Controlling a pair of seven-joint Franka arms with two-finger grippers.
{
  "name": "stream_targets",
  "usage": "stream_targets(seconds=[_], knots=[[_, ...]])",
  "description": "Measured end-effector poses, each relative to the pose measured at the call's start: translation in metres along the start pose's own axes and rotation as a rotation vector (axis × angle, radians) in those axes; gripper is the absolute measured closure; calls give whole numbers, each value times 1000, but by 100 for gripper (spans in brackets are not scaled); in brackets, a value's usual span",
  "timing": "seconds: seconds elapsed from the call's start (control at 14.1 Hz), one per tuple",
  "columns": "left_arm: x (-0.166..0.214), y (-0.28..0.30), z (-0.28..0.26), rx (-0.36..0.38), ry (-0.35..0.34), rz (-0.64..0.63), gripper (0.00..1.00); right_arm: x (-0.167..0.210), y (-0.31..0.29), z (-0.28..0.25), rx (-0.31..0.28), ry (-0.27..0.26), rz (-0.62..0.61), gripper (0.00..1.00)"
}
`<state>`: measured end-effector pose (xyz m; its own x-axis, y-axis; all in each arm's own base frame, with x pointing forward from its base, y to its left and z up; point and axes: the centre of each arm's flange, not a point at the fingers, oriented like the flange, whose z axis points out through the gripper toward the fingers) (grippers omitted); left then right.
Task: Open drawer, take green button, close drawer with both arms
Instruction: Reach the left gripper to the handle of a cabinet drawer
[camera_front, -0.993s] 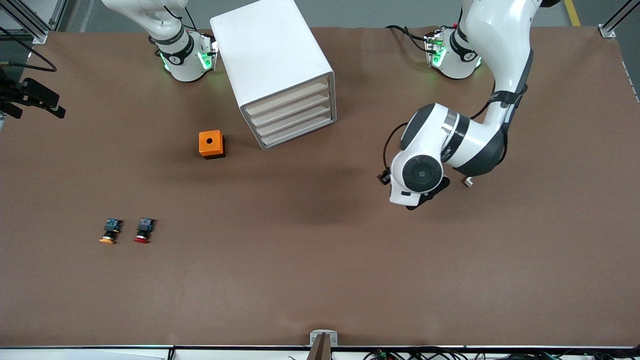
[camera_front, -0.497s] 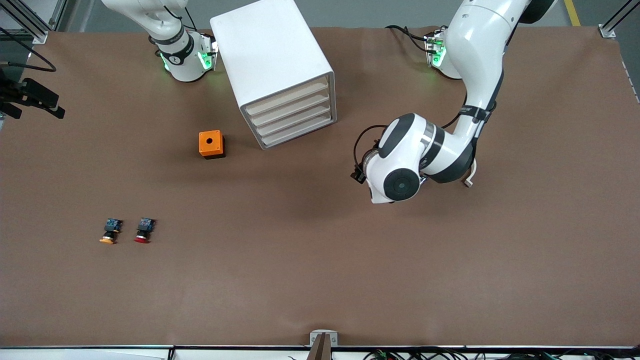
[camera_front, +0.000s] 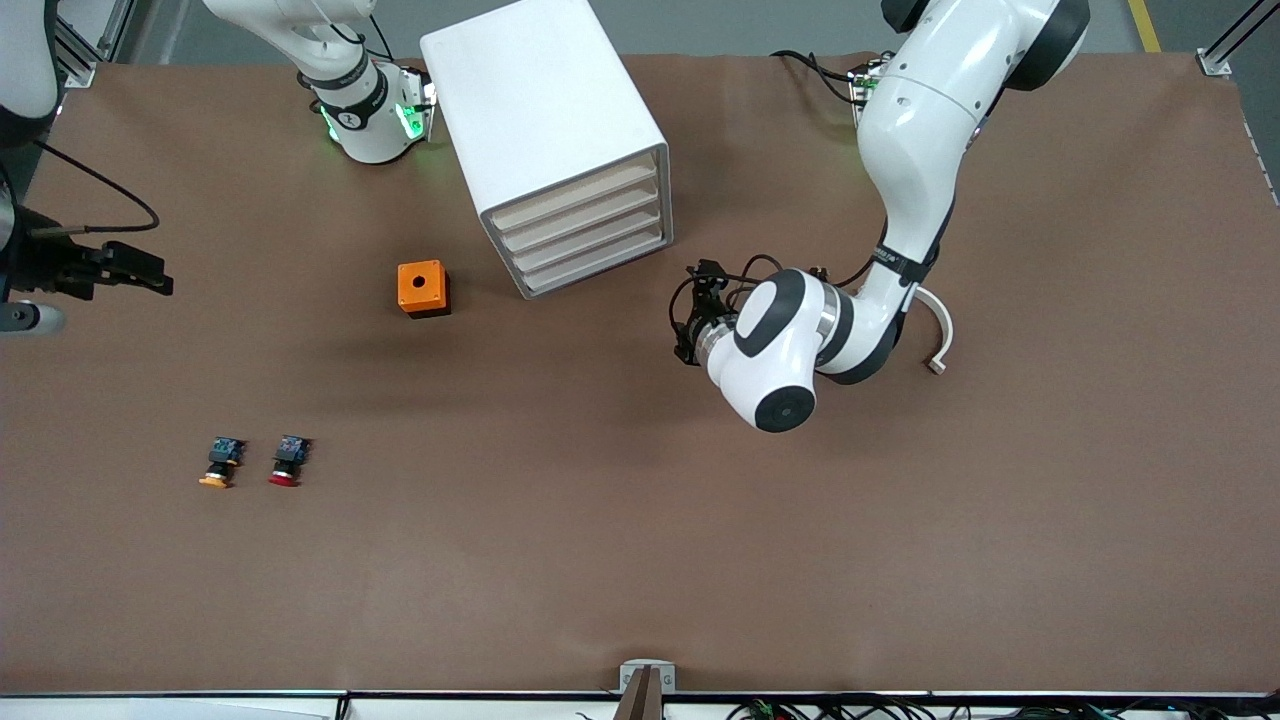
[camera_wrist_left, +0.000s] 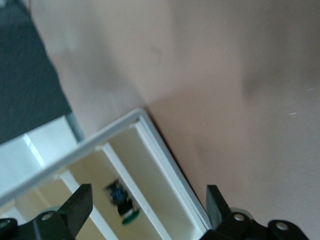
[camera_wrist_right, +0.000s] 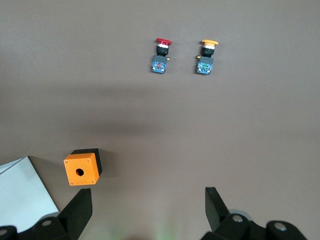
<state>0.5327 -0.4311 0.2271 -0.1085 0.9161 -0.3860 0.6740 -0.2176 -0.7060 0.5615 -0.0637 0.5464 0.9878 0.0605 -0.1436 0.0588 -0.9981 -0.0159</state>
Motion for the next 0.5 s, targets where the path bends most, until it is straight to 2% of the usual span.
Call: stream_targets(seconds=[0.21,0.35,0.5], knots=[[2,14,20,73,-104,-107,0,3,6,0,0,1,2,0],[4,22,37,118,-126,-187,0,4,14,6,2,-10,16,0],[3,27,54,150,-129,-236,5,9,29,19,8,-35,37,0]])
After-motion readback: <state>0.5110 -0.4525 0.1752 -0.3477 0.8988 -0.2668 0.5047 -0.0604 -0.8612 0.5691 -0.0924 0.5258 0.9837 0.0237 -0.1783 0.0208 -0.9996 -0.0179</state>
